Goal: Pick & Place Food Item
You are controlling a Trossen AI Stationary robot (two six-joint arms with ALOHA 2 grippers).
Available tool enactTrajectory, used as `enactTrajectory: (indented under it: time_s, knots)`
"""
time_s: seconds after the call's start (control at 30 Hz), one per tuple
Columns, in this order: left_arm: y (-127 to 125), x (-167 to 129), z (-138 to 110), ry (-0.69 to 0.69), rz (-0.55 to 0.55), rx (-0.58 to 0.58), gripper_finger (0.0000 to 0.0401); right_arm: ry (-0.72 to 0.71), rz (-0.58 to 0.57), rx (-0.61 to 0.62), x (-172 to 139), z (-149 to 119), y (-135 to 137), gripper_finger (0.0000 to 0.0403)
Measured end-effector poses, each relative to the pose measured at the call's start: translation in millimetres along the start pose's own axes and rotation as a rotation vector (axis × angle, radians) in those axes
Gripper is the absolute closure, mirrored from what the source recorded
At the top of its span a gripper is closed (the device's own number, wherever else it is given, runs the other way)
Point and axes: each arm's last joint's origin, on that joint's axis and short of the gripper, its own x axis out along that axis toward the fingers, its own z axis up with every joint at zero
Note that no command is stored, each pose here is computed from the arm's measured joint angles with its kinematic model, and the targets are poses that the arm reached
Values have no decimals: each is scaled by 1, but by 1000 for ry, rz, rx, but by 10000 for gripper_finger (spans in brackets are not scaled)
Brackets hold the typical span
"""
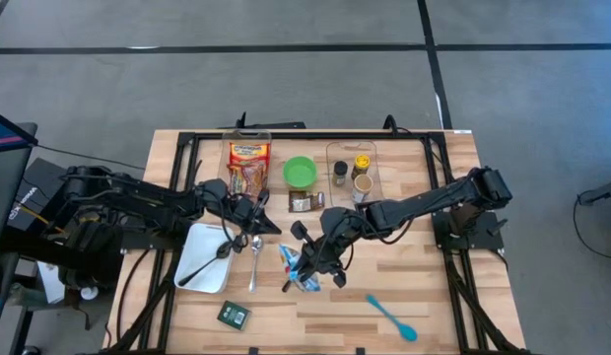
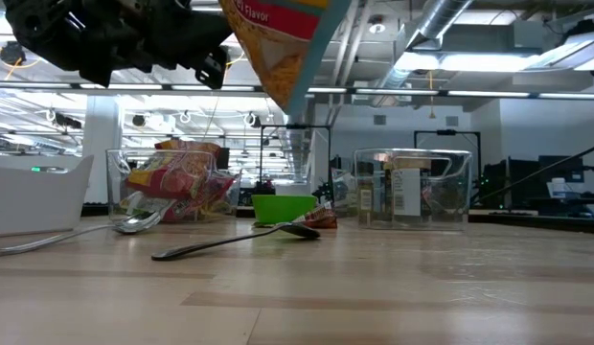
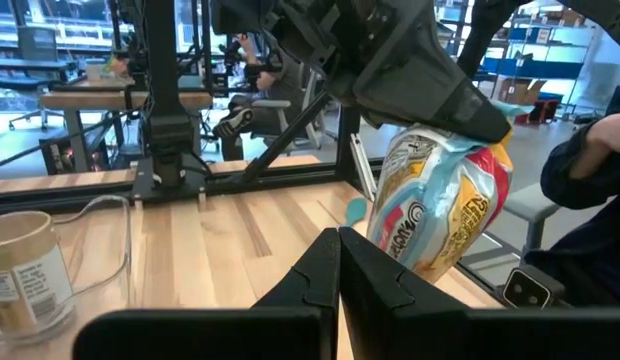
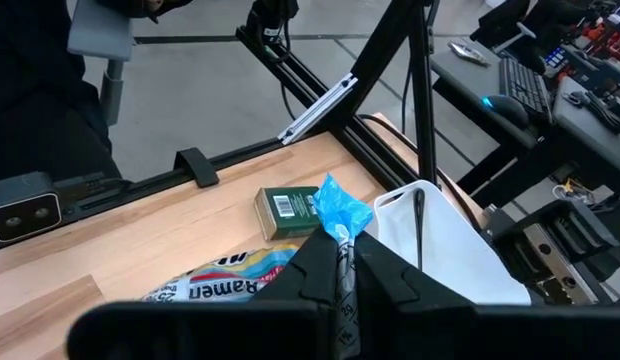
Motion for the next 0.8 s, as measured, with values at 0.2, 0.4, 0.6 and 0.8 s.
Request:
enactTrajectory:
  time_s: [0.2, 0.4, 0.6, 0.8]
  knots:
    - [0, 0, 1, -6, -1, -27, 400, 0, 0, 4, 0, 0, 0, 392]
    - [0, 0, 1, -6, 0, -67, 400, 0, 0, 8, 0, 0, 0, 392]
    - [0, 0, 0, -1, 0, -67, 400, -1, 2, 7, 0, 0, 1, 392]
    - [-5, 2, -4, 39, -20, 10, 382, -5, 9, 3, 1, 2, 4, 392]
